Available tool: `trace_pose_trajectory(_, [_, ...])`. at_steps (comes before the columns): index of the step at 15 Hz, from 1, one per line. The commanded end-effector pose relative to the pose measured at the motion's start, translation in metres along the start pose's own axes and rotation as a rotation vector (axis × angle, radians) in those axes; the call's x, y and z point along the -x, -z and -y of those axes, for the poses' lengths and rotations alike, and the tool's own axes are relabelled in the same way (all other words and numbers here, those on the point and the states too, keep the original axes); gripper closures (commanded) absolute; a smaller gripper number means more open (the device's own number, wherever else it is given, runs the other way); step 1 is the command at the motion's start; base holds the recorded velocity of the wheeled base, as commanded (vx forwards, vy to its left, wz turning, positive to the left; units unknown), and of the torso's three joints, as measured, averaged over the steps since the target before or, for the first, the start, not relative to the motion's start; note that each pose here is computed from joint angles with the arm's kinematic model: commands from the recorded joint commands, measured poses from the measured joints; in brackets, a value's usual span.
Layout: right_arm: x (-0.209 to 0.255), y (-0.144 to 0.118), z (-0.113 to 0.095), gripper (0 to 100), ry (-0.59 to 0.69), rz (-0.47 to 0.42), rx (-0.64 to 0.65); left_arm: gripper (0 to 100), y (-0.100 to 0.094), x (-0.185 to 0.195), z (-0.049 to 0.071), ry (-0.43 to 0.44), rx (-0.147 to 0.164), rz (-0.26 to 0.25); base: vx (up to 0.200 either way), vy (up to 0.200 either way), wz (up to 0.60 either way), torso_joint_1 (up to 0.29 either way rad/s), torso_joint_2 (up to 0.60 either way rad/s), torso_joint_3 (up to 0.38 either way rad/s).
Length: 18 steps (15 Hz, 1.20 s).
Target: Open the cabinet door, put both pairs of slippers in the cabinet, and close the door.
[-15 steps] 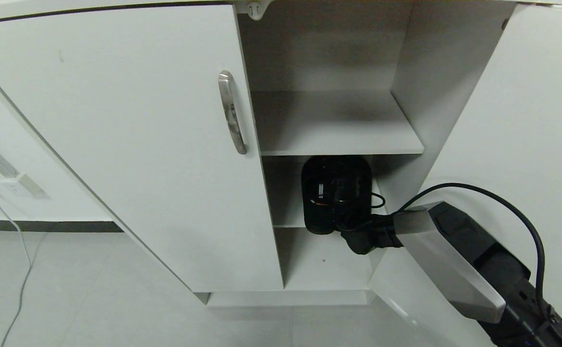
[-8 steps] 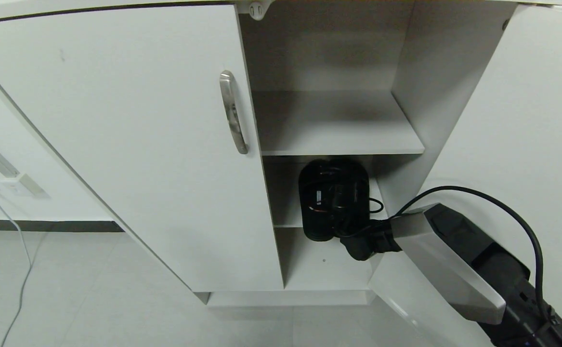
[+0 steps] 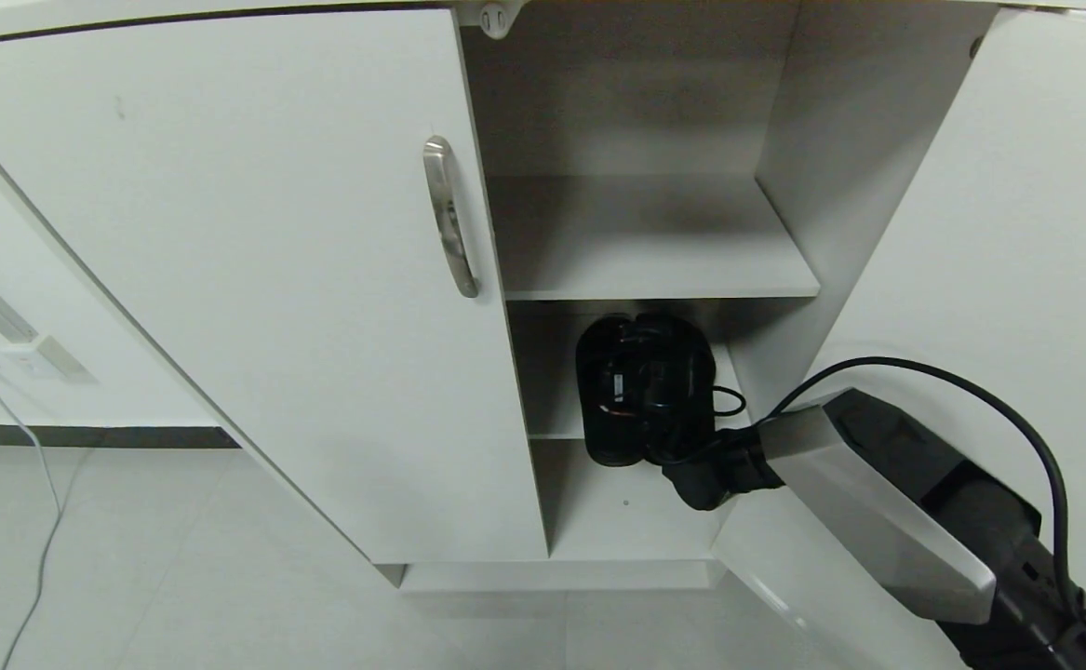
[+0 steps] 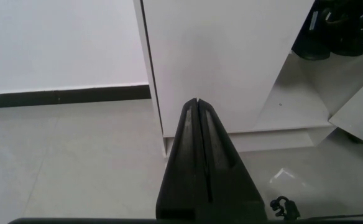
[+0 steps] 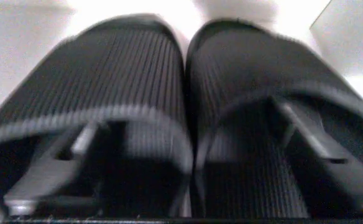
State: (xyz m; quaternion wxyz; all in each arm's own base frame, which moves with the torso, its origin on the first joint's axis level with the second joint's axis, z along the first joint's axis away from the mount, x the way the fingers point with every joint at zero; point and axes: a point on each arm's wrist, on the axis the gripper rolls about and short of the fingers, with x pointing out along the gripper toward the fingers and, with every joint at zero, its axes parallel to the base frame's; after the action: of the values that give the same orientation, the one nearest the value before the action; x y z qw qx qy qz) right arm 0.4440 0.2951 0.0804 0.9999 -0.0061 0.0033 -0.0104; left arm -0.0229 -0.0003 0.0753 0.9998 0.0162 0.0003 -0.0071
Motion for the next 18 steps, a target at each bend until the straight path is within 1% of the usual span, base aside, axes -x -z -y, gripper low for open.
trace_pose_trajectory(1, [0.023,-0.024,0.003,0,-0.022,0.013,-0.008,100,0.0,0.0,0.0,0.001,0.0,-0.001,0.0,0.0,0.0,0.0,0.0,0.0])
trace_pose_trajectory(3, [0.046,-0.032,0.005,0,-0.042,0.02,-0.015,100,0.0,0.0,0.0,0.003,0.0,-0.001,0.0,0.0,0.0,0.0,0.0,0.0])
trace_pose_trajectory(6, [0.091,-0.045,0.019,0,-0.077,0.037,-0.03,100,0.0,0.0,0.0,0.003,0.0,-0.001,0.0,0.0,0.0,0.0,0.0,0.0])
trace_pose_trajectory(8, [0.124,-0.045,0.026,0,-0.114,0.026,-0.023,100,0.0,0.0,0.0,0.001,0.002,-0.001,0.0,0.0,0.0,0.0,0.0,0.0])
trace_pose_trajectory(9, [0.149,-0.043,0.03,0,-0.151,0.016,-0.016,100,0.0,0.0,0.0,0.001,0.005,-0.001,0.0,0.0,0.0,0.0,0.0,0.0])
trace_pose_trajectory(11, [0.174,-0.045,0.036,0,-0.186,0.015,-0.013,100,0.0,0.0,0.0,0.001,0.006,-0.001,0.0,0.0,0.0,0.0,0.0,0.0])
trace_pose_trajectory(13, [0.189,-0.048,0.043,0,-0.203,0.004,0.003,100,0.0,0.0,0.0,0.001,0.006,-0.001,-0.2,0.0,0.0,0.0,0.0,0.002])
trace_pose_trajectory(17, [0.19,-0.045,0.043,0,-0.205,-0.003,0.015,100,0.0,0.0,0.0,0.001,0.008,0.001,-0.2,0.0,0.0,0.008,0.0,0.002])
trace_pose_trajectory(18, [0.19,-0.045,0.044,0,-0.205,-0.004,0.016,100,0.0,0.0,0.0,0.001,0.009,-0.001,0.0,0.0,0.0,0.0,0.0,0.0])
